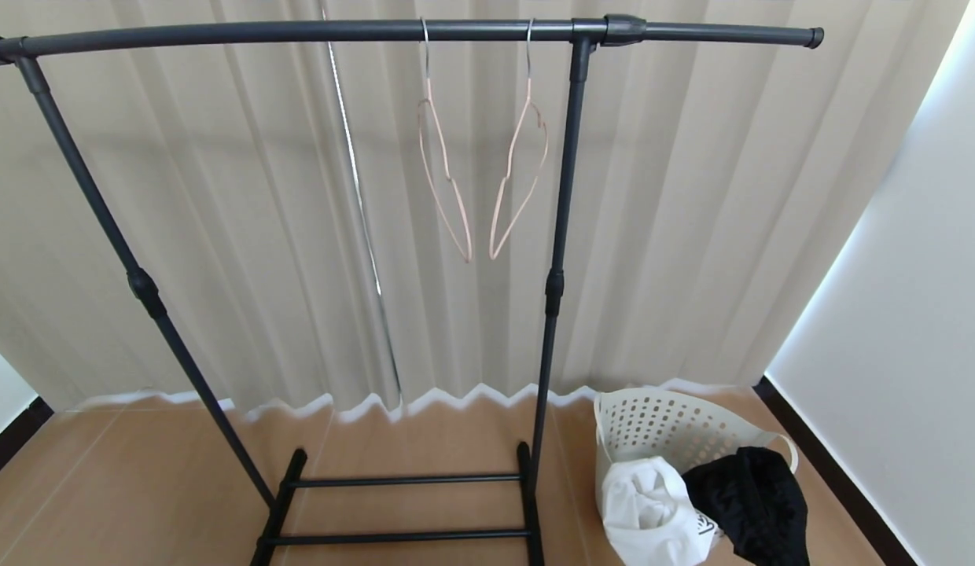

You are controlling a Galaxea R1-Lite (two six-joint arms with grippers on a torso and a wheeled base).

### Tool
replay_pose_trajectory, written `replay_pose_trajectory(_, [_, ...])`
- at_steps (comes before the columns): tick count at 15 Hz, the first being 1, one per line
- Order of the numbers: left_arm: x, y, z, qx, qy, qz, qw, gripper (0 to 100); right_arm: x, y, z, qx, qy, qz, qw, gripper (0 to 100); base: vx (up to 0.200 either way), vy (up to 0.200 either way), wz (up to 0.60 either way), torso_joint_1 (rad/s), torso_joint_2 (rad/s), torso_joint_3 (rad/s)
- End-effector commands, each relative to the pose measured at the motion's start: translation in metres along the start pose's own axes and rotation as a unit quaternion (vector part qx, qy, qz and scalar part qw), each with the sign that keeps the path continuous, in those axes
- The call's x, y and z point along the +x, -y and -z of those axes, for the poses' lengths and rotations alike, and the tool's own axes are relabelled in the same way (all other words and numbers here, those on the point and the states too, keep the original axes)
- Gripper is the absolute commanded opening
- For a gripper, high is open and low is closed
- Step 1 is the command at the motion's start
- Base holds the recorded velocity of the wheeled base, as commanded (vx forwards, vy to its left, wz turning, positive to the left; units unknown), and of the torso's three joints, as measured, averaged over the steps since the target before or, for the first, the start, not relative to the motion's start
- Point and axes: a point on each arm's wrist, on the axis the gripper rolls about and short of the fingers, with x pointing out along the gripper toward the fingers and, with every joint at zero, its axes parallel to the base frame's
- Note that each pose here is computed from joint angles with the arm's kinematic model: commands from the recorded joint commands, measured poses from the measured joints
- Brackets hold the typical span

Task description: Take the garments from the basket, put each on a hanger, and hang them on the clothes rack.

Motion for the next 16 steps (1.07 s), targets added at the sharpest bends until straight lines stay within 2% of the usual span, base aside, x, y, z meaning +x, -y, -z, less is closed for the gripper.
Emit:
replay_pose_trajectory(1, [0.0000,0.0000,0.0000,0.000,0.000,0.000,1.0000,100,0.0001,0.0000,-0.0001,0.000,0.000,0.000,1.0000,100,0.000,0.000,0.00,-0.149,0.51,0.349])
replay_pose_trajectory(11, [0.0000,0.0000,0.0000,0.000,0.000,0.000,1.0000,100,0.0001,0.0000,-0.0001,0.000,0.000,0.000,1.0000,100,0.000,0.000,0.00,-0.093,0.47,0.366])
replay_pose_trajectory(16, [0.0000,0.0000,0.0000,-0.001,0.000,0.000,1.0000,100,0.0001,0.0000,-0.0001,0.000,0.000,0.000,1.0000,100,0.000,0.000,0.00,-0.015,0.12,0.111])
